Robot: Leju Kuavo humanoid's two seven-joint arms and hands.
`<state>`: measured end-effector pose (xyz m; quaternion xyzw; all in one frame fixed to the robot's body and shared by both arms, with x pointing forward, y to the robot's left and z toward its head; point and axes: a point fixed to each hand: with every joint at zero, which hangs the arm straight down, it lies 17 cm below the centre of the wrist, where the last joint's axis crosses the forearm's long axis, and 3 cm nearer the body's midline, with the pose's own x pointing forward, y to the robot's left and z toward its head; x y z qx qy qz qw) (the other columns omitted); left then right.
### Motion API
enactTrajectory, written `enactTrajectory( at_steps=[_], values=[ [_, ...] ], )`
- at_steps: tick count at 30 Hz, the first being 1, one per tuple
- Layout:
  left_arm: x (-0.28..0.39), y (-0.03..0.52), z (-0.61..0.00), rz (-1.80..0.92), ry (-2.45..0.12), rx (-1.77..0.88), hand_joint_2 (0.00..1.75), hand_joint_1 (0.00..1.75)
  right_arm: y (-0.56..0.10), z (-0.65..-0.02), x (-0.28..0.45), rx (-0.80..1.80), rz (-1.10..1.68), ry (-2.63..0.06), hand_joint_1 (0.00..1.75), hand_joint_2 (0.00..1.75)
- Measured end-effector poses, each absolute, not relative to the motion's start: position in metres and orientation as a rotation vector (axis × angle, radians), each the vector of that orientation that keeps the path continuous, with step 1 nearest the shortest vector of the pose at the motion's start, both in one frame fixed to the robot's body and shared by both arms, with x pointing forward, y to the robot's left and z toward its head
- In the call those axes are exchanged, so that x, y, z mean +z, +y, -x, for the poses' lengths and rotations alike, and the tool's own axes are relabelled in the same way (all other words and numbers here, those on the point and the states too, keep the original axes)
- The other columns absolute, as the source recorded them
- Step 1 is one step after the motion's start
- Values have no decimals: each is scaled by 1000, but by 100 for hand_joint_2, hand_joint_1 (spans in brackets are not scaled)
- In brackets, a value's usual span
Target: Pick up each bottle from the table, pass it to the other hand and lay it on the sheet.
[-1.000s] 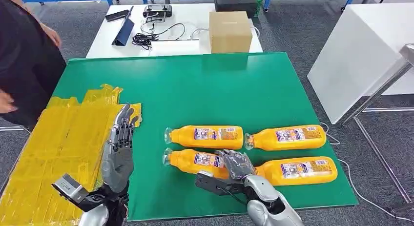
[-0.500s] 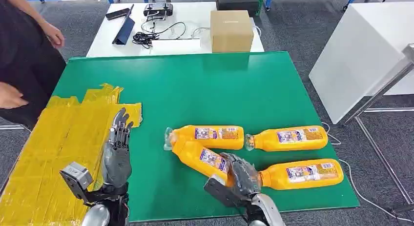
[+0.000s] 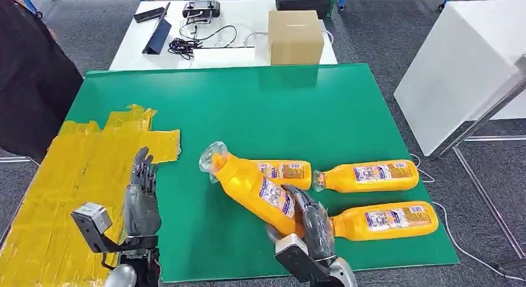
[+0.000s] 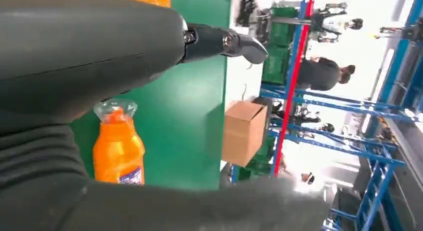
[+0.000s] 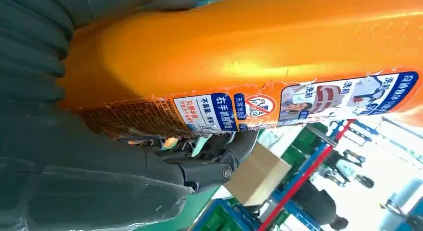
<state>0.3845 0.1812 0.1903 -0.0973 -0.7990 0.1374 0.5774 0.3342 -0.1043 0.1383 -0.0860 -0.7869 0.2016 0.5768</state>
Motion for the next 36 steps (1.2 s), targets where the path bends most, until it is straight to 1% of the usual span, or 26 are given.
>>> enactTrajectory(
  at_steps=[5,22,36],
  values=[
    [188,172,-384,354,-1823,353,175,0,-98,-338,148,465,179,-1870,175,175],
    [188,169,-383,375,-1815,352,175,0,-95,-341,154,454,174,-1881,175,175],
    [208,133,-363,812,-1770,354,175,0,-66,-359,180,541,159,-1969,175,175]
  ],
)
